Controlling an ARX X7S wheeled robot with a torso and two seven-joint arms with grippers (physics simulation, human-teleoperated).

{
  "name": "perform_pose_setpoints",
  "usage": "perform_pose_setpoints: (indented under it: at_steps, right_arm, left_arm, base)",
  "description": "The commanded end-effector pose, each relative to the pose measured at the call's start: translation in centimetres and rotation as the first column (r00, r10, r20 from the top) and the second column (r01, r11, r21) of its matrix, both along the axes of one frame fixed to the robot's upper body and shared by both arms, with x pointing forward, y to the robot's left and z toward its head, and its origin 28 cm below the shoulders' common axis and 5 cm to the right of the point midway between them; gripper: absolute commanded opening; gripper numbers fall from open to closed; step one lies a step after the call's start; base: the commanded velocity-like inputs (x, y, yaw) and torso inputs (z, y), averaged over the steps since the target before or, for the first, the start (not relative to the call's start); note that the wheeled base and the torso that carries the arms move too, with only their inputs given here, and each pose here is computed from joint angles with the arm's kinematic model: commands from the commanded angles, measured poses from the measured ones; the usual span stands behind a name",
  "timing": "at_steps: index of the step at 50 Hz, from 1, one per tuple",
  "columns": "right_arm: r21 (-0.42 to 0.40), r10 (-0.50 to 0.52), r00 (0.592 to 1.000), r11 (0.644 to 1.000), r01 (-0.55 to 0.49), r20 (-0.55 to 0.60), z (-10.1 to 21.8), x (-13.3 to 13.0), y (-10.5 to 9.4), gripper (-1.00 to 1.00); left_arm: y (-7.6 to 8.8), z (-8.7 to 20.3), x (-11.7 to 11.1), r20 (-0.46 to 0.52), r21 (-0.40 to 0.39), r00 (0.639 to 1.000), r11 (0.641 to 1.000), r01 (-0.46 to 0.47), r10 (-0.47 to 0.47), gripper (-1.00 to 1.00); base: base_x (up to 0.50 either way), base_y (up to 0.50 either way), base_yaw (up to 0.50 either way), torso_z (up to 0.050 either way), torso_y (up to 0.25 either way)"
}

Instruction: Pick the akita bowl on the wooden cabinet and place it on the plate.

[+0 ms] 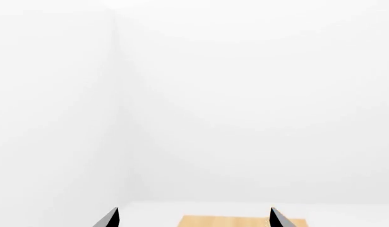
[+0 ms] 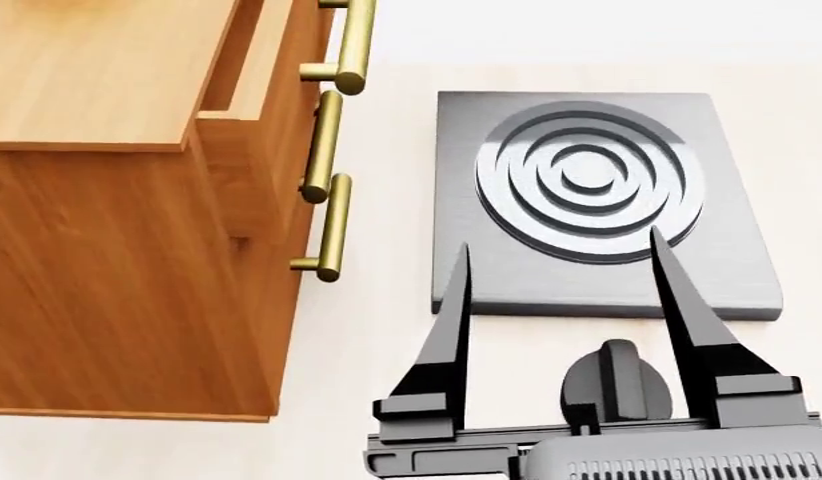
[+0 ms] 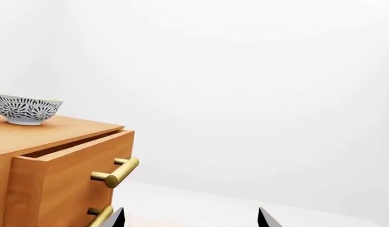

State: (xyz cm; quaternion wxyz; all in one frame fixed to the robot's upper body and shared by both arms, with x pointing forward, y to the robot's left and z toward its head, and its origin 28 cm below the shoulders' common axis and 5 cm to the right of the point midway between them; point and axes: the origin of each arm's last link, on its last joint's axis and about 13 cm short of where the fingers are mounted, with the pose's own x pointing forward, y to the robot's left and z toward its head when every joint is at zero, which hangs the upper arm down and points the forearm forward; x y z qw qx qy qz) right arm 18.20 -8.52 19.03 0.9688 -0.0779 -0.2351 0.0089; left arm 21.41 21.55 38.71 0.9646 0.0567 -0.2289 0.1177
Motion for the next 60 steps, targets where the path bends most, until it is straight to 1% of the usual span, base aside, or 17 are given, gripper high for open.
perform_pose_setpoints:
  at_steps: [1,4,7,9,18,20,25,34,39,45,53,54,60]
  right_arm:
    - [-0.005,0.000,1.000,1.000,0.000,0.005,0.0,0.0,0.0,1.00]
    - [-0.006,-0.002,1.000,1.000,0.002,0.004,-0.1,0.0,0.0,1.00]
    - [0.009,-0.008,1.000,1.000,0.008,-0.018,-0.1,0.1,0.0,1.00]
    - [0.016,-0.004,1.000,1.000,0.004,-0.012,0.0,0.0,0.0,1.00]
    - [0.014,-0.008,1.000,1.000,0.008,-0.010,0.0,0.0,-0.1,1.00]
    - [0.004,0.005,1.000,1.000,-0.005,0.015,0.1,-0.1,0.0,1.00]
    - [0.016,-0.009,1.000,1.000,0.009,-0.010,0.0,0.0,-0.1,1.00]
    - [0.017,-0.010,1.000,1.000,0.010,-0.012,0.0,0.0,-0.1,1.00]
    - [0.009,-0.003,1.000,1.000,0.003,0.005,0.1,-0.1,-0.1,1.00]
    - [0.020,-0.006,1.000,1.000,0.007,-0.014,0.0,0.1,0.0,1.00]
    - [0.023,-0.005,1.000,1.000,0.006,-0.021,-0.2,0.2,0.0,1.00]
    - [0.023,-0.007,1.000,1.000,0.008,-0.022,-0.2,0.3,0.0,1.00]
    - [0.027,-0.012,0.999,1.000,0.013,-0.032,-0.4,0.6,-0.2,1.00]
  left_arm:
    - [0.0,0.2,-0.2,0.006,-0.001,1.000,1.000,0.004,-0.004,1.00]
    - [-0.1,0.1,-0.1,0.003,0.001,1.000,1.000,0.006,-0.006,1.00]
    - [-0.1,0.0,-0.1,0.001,0.001,1.000,1.000,0.007,-0.007,1.00]
    - [-0.1,-0.1,0.0,-0.002,0.002,1.000,1.000,0.008,-0.008,1.00]
    - [0.0,-0.2,0.0,-0.007,-0.004,1.000,1.000,0.010,-0.010,1.00]
    - [0.0,-0.2,0.0,-0.007,-0.003,1.000,1.000,0.011,-0.011,1.00]
    - [0.0,-0.4,-0.1,-0.010,-0.005,1.000,1.000,0.012,-0.012,1.00]
    - [0.0,-0.4,-0.1,-0.011,-0.006,1.000,1.000,0.012,-0.012,1.00]
    - [0.0,-0.4,0.0,-0.012,-0.004,1.000,1.000,0.014,-0.014,1.00]
    - [0.0,-0.3,0.0,-0.013,-0.001,1.000,1.000,0.014,-0.014,1.00]
    - [-0.1,0.3,0.3,-0.019,0.009,1.000,1.000,0.016,-0.016,1.00]
    - [-0.2,0.5,0.6,-0.036,0.001,0.999,1.000,0.027,-0.027,1.00]
    - [-0.4,2.4,1.6,-0.041,0.013,0.998,0.999,0.038,-0.037,1.00]
  base:
    - [0.01,0.00,0.00,0.000,0.000]
    - [0.18,0.00,0.00,0.000,0.000]
    - [0.14,0.00,0.00,0.000,0.000]
    - [0.00,0.00,0.00,0.000,0.000]
    - [0.00,0.00,0.00,0.000,0.000]
    - [0.01,0.00,0.00,0.000,0.000]
    - [0.28,0.00,0.00,0.000,0.000]
    - [0.00,0.00,0.00,0.000,0.000]
    - [0.02,0.00,0.00,0.000,0.000]
    - [0.09,0.00,0.00,0.000,0.000]
    - [0.00,0.00,0.00,0.000,0.000]
    - [0.00,0.00,0.00,0.000,0.000]
    - [0.00,0.00,0.00,0.000,0.000]
